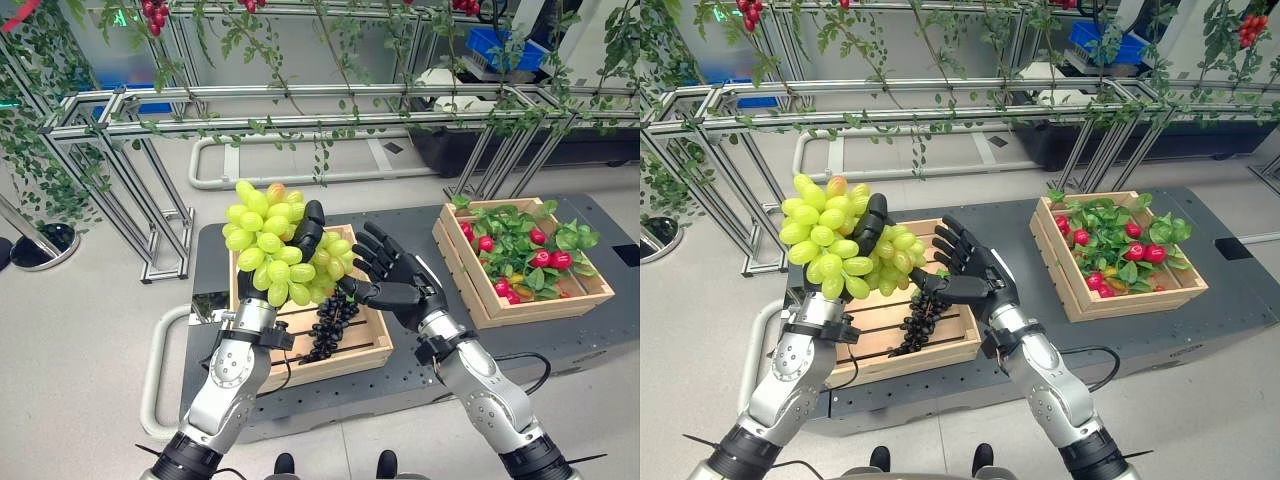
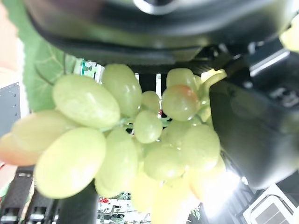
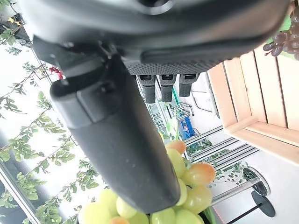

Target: Pick up the fruits from the basket on one side to the basket on the other side

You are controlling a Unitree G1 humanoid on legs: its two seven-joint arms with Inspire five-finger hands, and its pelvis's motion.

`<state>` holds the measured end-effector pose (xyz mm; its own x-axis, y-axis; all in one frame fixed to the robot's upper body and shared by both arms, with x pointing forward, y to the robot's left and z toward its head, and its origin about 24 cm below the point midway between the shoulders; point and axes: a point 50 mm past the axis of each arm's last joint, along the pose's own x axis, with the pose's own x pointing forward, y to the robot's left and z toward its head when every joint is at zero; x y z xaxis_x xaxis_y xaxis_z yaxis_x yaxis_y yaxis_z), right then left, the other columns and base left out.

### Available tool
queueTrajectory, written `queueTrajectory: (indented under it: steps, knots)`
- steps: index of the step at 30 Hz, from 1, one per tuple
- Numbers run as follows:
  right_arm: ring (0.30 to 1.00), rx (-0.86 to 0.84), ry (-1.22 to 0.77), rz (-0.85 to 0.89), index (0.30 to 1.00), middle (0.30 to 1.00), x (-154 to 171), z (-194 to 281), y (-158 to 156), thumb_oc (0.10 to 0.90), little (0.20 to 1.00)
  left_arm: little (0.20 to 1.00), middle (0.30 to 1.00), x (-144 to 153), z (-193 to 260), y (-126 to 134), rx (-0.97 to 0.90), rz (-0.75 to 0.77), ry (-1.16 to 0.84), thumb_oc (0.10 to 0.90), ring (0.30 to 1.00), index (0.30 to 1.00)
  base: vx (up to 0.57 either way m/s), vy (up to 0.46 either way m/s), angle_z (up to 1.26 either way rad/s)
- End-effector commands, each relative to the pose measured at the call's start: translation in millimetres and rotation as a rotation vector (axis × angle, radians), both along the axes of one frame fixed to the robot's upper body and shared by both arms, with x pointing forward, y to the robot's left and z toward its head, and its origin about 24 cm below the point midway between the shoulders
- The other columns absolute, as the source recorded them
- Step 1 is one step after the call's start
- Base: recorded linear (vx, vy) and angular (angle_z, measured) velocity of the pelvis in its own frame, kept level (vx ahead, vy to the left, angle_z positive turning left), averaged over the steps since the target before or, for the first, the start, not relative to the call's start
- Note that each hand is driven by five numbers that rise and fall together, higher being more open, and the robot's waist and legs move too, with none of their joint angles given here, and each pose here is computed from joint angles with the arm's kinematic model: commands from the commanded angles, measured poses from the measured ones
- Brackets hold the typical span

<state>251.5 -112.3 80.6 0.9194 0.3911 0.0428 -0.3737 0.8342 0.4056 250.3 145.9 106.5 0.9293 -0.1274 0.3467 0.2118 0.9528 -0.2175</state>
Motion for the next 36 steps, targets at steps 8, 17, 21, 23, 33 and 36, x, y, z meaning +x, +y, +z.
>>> queueTrajectory:
  steps: [8, 17, 21, 23, 33, 36]
  knots:
    - [0.9, 0.326, -0.33, 0.147, 0.9, 0.9, 1, 67, 23, 0.8, 0.9, 0.3, 0.3, 5, 37, -24, -0.158, -0.163, -0.148, 0.4, 0.3, 0.3, 0.0, 0.0, 0.0]
    - [0.9, 0.43, -0.343, 0.289, 0.9, 0.9, -5, 71, 39, 0.8, 0.9, 0.3, 0.3, 4, 24, -34, -0.22, -0.236, -0.067, 0.4, 0.3, 0.3, 0.0, 0.0, 0.0]
    - [0.9, 0.427, -0.352, 0.302, 0.9, 0.9, -6, 71, 41, 0.8, 0.9, 0.3, 0.3, 4, 21, -38, -0.218, -0.26, -0.051, 0.4, 0.3, 0.3, 0.0, 0.0, 0.0]
    - [0.9, 0.425, -0.363, 0.303, 0.9, 0.9, -6, 71, 41, 0.8, 0.9, 0.3, 0.3, 4, 20, -39, -0.213, -0.268, -0.047, 0.4, 0.3, 0.3, 0.0, 0.0, 0.0]
    - [0.3, 0.422, -0.383, 0.28, 0.3, 0.3, -5, 72, 39, 0.4, 0.3, 0.3, 0.3, 4, 15, -44, -0.174, -0.28, -0.022, 0.4, 0.3, 0.3, 0.0, 0.0, 0.0]
    - [0.3, 0.417, -0.391, 0.267, 0.3, 0.3, -5, 73, 37, 0.4, 0.3, 0.3, 0.3, 4, 14, -43, -0.166, -0.276, -0.017, 0.4, 0.3, 0.3, 0.0, 0.0, 0.0]
